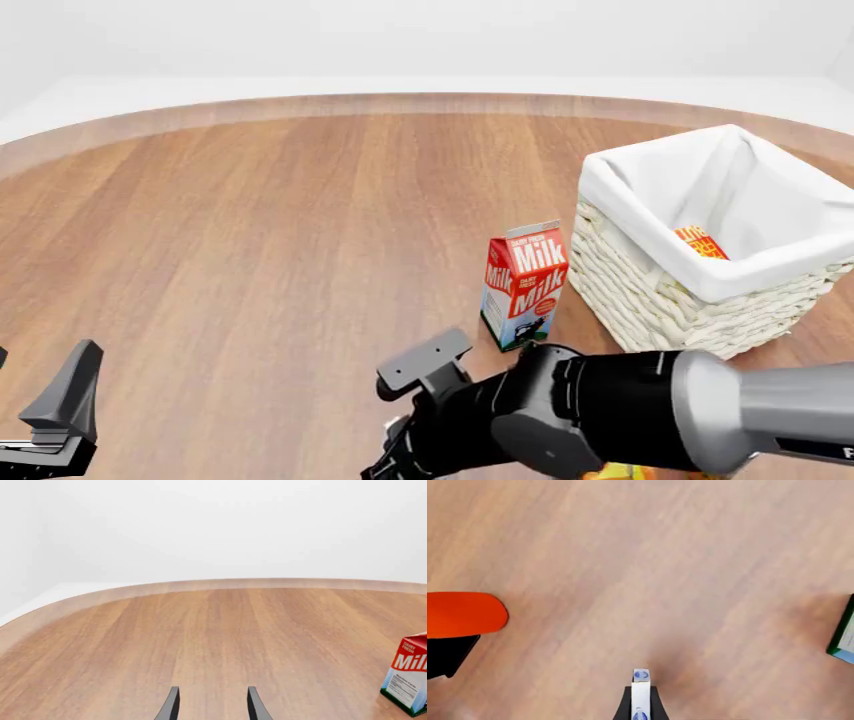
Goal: Pick up the cream cheese box and the butter, and put them in the basket.
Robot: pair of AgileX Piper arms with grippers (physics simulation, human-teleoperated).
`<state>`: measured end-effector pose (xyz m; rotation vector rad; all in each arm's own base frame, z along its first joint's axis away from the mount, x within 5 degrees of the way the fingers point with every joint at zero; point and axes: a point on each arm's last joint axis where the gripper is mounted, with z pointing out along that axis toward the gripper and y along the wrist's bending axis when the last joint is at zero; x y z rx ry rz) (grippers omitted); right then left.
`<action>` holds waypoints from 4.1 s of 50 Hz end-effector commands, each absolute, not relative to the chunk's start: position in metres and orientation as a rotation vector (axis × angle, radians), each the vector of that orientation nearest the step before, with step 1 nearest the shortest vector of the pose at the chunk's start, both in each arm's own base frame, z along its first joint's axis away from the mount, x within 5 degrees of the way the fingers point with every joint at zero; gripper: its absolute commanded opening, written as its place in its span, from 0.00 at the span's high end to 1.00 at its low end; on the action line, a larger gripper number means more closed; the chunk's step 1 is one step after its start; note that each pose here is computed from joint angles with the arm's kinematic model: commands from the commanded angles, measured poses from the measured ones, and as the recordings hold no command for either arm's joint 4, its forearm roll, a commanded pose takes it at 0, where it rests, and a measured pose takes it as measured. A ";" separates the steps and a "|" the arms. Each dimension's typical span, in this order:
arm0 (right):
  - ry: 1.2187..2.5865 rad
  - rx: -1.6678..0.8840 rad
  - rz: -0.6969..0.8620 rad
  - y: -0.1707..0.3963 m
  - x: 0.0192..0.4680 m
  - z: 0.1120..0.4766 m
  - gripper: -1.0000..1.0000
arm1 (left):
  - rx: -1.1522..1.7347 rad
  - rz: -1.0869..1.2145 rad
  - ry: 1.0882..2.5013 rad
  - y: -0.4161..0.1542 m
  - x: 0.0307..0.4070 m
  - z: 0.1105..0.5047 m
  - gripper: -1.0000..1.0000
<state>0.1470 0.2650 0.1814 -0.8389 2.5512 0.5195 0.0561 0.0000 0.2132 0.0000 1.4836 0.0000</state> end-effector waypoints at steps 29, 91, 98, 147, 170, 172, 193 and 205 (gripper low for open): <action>2.284 -1.002 0.573 0.279 0.158 0.301 1.00 | 0.000 0.000 1.484 0.000 0.056 0.213 0.00; 1.985 -0.836 0.407 0.169 0.183 0.449 1.00 | 0.000 0.000 1.484 0.000 0.056 0.213 0.00; 1.960 -0.795 0.385 0.153 0.180 0.459 1.00 | 0.000 0.000 1.484 0.000 0.056 0.213 0.00; 1.938 -0.313 0.166 0.048 0.163 0.488 1.00 | 0.000 0.000 1.484 0.000 0.056 0.213 0.00; 1.974 -0.098 0.099 0.022 0.170 0.474 1.00 | 0.000 0.000 1.484 0.000 0.056 0.213 0.00; 1.979 -0.084 0.080 0.018 0.173 0.469 1.00 | 0.000 0.000 1.484 0.000 0.056 0.213 0.00; 2.007 -0.017 0.064 0.011 0.191 0.452 1.00 | 0.000 0.000 1.484 0.000 0.056 0.213 0.00; 2.006 0.026 0.043 0.004 0.195 0.448 1.00 | 0.000 0.000 1.484 0.000 0.056 0.213 0.00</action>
